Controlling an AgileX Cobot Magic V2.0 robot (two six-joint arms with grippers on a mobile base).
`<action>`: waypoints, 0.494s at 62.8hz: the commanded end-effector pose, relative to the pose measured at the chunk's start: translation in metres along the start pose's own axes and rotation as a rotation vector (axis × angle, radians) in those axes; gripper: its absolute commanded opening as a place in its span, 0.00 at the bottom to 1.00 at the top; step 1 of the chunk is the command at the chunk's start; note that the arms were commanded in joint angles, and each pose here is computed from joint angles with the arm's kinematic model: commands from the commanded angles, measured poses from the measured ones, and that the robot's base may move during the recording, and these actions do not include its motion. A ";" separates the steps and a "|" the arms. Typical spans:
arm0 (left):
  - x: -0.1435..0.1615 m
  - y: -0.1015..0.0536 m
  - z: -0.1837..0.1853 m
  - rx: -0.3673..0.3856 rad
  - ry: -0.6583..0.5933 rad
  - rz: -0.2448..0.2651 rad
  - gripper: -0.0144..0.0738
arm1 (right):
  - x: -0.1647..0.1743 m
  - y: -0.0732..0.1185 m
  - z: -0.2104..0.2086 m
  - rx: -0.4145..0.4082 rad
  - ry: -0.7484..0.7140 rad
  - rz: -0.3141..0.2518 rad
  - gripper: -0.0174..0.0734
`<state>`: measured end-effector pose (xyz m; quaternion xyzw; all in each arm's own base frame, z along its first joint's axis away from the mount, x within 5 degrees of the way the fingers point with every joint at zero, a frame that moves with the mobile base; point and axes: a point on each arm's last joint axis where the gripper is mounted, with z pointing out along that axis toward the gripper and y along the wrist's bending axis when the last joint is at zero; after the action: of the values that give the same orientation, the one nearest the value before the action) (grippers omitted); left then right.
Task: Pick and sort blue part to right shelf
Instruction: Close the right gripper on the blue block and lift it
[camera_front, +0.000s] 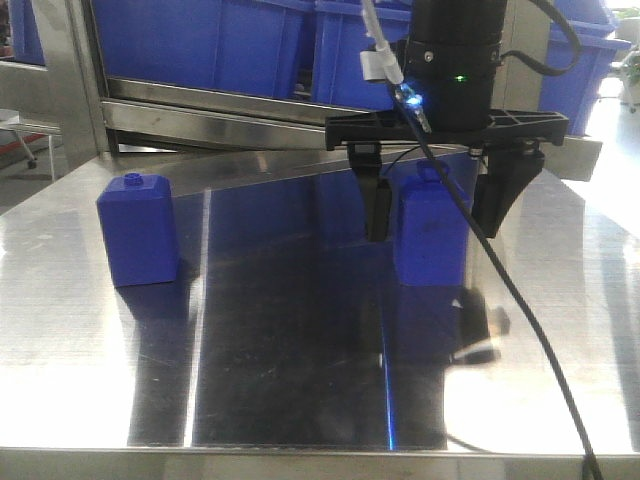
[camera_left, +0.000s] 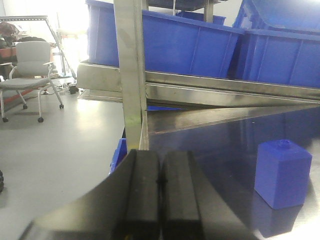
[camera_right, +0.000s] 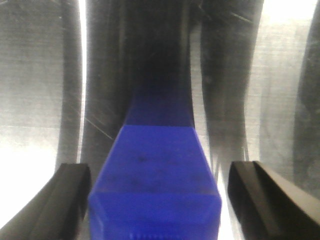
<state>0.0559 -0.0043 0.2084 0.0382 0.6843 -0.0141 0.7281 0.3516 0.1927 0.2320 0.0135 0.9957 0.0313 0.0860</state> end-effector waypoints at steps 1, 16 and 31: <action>-0.002 0.000 -0.001 -0.003 -0.085 -0.006 0.32 | -0.004 0.002 -0.031 -0.049 -0.089 0.000 0.88; -0.002 0.000 -0.001 -0.003 -0.085 -0.006 0.32 | -0.004 0.002 -0.030 -0.050 -0.090 -0.002 0.66; -0.002 0.000 -0.001 -0.003 -0.085 -0.006 0.32 | -0.003 -0.001 -0.049 -0.068 -0.137 -0.003 0.61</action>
<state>0.0559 -0.0043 0.2084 0.0382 0.6843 -0.0141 0.7281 0.3512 0.1926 0.2343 0.0137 0.9954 0.0335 0.0892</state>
